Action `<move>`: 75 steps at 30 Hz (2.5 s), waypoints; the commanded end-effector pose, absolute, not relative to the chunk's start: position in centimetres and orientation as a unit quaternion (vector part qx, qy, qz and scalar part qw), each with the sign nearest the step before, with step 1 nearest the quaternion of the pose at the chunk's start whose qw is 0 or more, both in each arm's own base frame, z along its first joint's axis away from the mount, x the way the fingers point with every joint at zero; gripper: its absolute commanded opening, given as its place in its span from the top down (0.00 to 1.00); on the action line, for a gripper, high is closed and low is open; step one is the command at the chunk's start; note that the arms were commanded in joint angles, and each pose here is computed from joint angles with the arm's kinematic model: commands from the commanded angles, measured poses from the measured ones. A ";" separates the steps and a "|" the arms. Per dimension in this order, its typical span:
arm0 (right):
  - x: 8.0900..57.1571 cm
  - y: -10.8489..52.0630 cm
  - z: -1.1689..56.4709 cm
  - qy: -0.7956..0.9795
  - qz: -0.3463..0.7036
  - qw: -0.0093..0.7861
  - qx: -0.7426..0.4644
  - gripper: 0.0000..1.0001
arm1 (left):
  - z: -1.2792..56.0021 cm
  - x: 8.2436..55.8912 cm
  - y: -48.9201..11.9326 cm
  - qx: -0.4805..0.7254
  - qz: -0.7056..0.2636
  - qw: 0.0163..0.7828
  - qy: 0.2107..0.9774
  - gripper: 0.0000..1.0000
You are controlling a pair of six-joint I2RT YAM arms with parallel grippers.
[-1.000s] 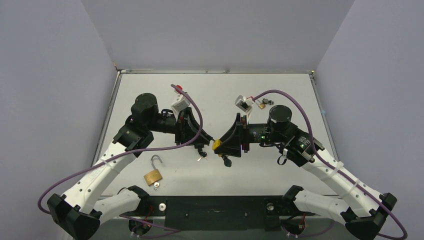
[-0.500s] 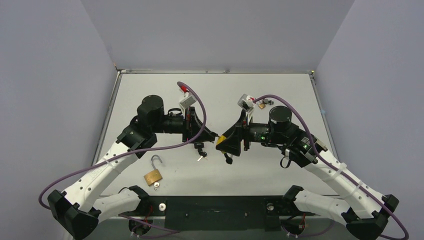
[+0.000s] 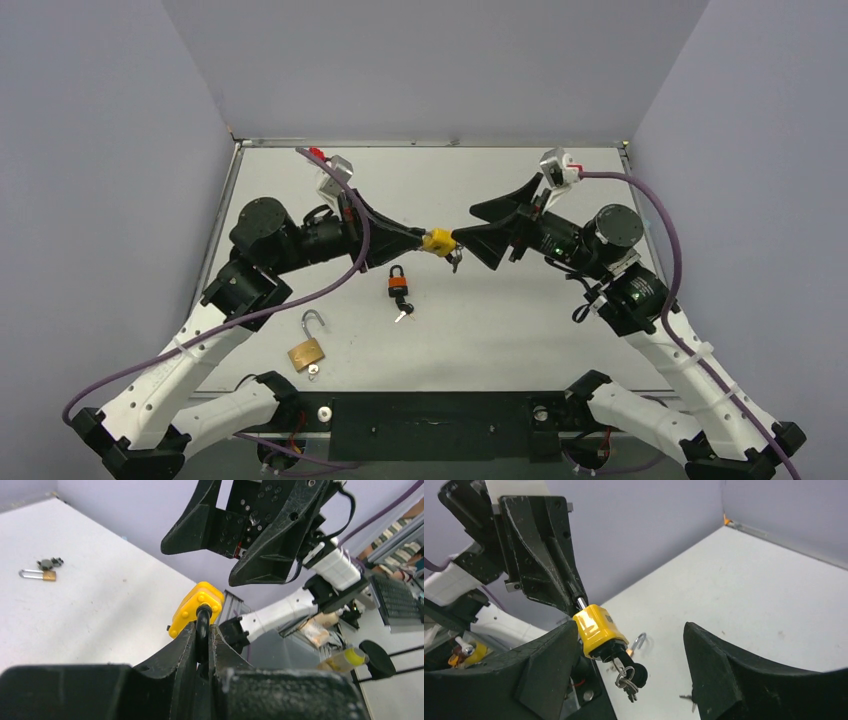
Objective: Lock with the key
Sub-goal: Pick up the lock from the center of the board, then lock the lock.
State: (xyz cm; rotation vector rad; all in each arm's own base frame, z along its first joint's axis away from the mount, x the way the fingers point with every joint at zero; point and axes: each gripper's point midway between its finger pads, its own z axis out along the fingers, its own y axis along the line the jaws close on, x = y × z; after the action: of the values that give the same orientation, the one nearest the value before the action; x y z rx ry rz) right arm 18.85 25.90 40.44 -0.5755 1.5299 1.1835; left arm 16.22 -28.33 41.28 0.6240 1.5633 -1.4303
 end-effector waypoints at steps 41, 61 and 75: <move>17.4 29.1 48.7 0.509 0.588 0.552 -0.301 0.47 | 54.1 16.2 -26.3 0.136 -0.656 0.515 0.535 1.00; 17.2 28.7 49.2 0.515 0.582 0.559 -0.288 0.99 | 52.4 16.4 -26.4 0.140 -0.643 0.513 0.552 0.99; 16.0 28.2 49.1 0.514 0.593 0.548 -0.289 1.00 | 50.6 16.2 -25.5 0.167 -0.590 0.530 0.586 0.71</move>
State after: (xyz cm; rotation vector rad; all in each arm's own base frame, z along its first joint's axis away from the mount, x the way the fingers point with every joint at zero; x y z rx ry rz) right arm 17.49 29.15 46.16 -0.6771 1.3408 1.3996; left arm 16.76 -26.30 48.98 0.3733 1.4545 -1.4524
